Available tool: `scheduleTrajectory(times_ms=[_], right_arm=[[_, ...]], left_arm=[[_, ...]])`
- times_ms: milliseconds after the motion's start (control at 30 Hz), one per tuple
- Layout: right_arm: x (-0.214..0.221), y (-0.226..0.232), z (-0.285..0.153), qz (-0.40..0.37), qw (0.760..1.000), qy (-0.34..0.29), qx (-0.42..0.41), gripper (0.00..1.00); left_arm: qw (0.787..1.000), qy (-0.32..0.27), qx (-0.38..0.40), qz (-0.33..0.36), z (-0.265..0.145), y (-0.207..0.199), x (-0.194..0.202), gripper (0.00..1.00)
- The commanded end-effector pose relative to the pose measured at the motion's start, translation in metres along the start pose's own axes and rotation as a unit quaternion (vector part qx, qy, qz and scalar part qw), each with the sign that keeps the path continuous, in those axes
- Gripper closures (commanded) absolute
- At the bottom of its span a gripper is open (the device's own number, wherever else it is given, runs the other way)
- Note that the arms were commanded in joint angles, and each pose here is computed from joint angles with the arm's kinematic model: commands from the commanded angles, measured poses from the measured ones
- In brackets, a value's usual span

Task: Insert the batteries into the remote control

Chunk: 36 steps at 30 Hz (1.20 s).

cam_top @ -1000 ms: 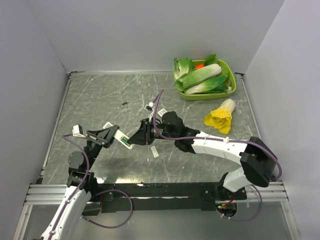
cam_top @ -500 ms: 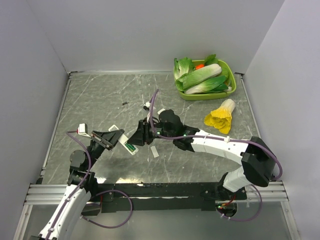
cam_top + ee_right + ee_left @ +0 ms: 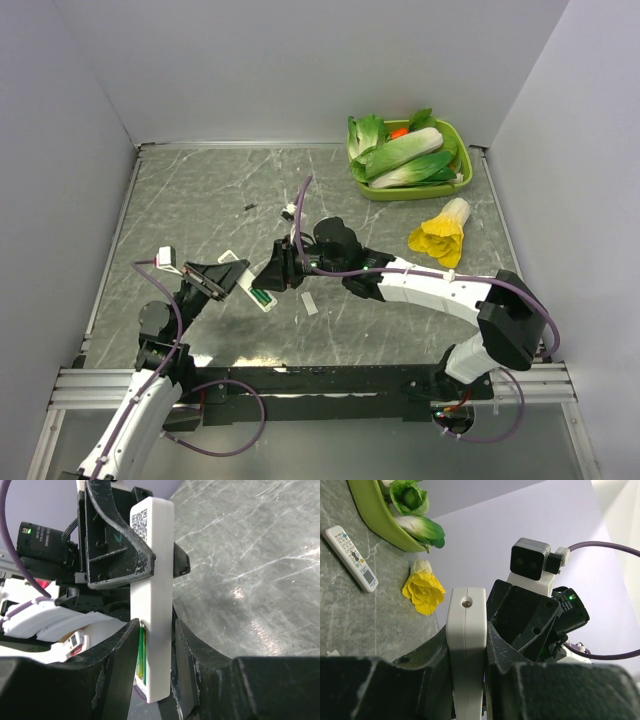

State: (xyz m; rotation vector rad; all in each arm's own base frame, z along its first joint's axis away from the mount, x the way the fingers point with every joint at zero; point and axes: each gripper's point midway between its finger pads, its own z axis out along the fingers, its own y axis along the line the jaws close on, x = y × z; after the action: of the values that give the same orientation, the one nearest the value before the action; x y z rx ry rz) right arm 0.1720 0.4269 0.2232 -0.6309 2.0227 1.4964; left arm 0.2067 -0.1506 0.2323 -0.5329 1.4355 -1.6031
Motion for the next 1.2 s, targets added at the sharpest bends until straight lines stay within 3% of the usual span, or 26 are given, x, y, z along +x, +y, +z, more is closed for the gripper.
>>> scheduleTrajectory(times_ms=[0,200,300,500,600,733,900,1067,1100,1167], right_arm=[[0.001,0.012,0.000,-0.002,1.000,0.006,-0.027,0.58],[0.007,0.010,-0.005,-0.004,1.000,0.009,-0.025,0.59],[0.010,0.007,-0.005,-0.005,1.000,0.011,-0.021,0.66],[0.010,0.003,-0.004,-0.006,1.000,0.010,-0.013,0.90],[0.008,0.002,-0.003,-0.009,1.000,0.010,-0.009,0.89],[0.003,0.003,-0.008,-0.026,1.000,0.005,0.003,0.63],[-0.016,0.002,-0.030,-0.079,0.995,-0.022,0.051,0.31],[-0.022,-0.026,-0.067,-0.103,0.980,-0.046,0.162,0.09],[-0.022,-0.031,-0.073,-0.103,0.977,-0.048,0.180,0.01],[-0.016,-0.047,-0.089,-0.104,0.967,-0.042,0.229,0.00]], left_arm=[[1.000,0.007,0.011,0.009,-0.005,0.009,0.006,0.98],[1.000,0.004,0.008,0.003,-0.005,0.012,0.006,0.98],[1.000,0.002,0.010,0.004,-0.006,0.011,0.005,0.98],[1.000,0.005,0.012,0.007,-0.006,0.010,0.006,0.98],[1.000,0.005,0.009,0.010,-0.006,0.012,0.006,0.98],[1.000,0.005,-0.001,0.025,-0.005,0.016,0.006,0.98],[0.995,-0.010,-0.072,0.064,-0.006,0.047,-0.001,0.98],[0.990,-0.027,-0.112,0.083,-0.011,0.066,-0.007,0.98],[0.989,-0.031,-0.122,0.083,-0.012,0.071,-0.008,0.98],[0.987,-0.031,-0.135,0.086,-0.014,0.078,-0.008,0.98]])
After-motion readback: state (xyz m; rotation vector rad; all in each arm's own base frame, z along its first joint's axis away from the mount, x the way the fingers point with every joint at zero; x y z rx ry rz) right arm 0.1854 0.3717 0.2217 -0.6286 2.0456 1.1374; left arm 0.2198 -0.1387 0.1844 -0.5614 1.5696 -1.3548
